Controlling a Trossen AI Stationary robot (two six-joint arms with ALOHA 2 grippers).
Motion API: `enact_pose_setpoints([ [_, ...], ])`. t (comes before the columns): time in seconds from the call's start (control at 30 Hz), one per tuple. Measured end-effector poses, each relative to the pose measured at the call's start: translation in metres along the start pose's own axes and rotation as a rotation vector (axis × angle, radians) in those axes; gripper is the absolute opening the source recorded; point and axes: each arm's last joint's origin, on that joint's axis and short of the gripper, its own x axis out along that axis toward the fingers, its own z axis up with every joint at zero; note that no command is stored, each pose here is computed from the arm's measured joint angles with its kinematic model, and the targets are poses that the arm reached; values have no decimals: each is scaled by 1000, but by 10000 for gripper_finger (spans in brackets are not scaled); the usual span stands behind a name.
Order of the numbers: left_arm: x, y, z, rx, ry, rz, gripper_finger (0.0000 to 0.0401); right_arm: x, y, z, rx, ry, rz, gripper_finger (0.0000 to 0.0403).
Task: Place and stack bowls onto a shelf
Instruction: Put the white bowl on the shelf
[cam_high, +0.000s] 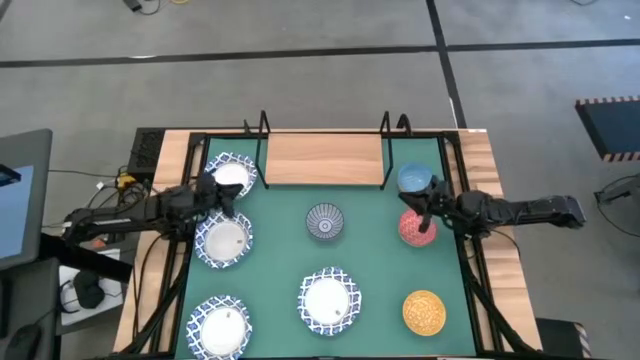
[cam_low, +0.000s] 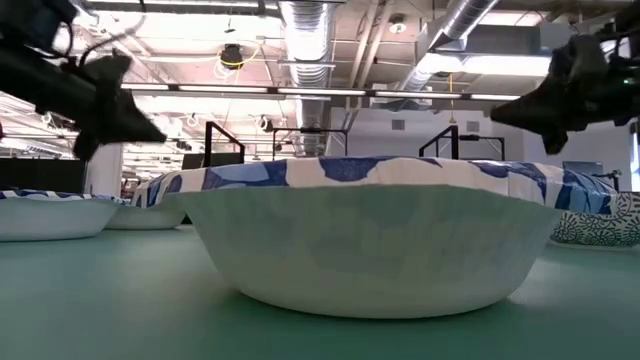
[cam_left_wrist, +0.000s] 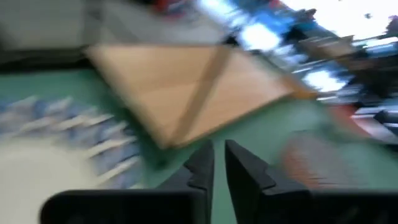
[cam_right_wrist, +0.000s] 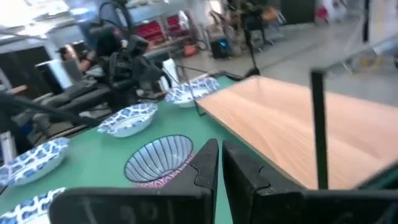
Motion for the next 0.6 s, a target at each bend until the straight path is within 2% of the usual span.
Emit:
enact_pose_setpoints([
  [0.1, 5, 3, 6, -16, 40, 173, 72, 6, -2, 0, 42, 44, -41, 63],
  [0.33, 25, 5, 44, -40, 109, 483, 184, 21, -9, 0, 120, 136, -160, 121],
  [0.47, 49, 10, 73, 9, 186, 585, 219, 28, -10, 8, 140, 144, -214, 156],
  [0.6, 79, 26, 95, 40, 330, 638, 224, 34, -8, 17, 134, 140, -231, 180],
])
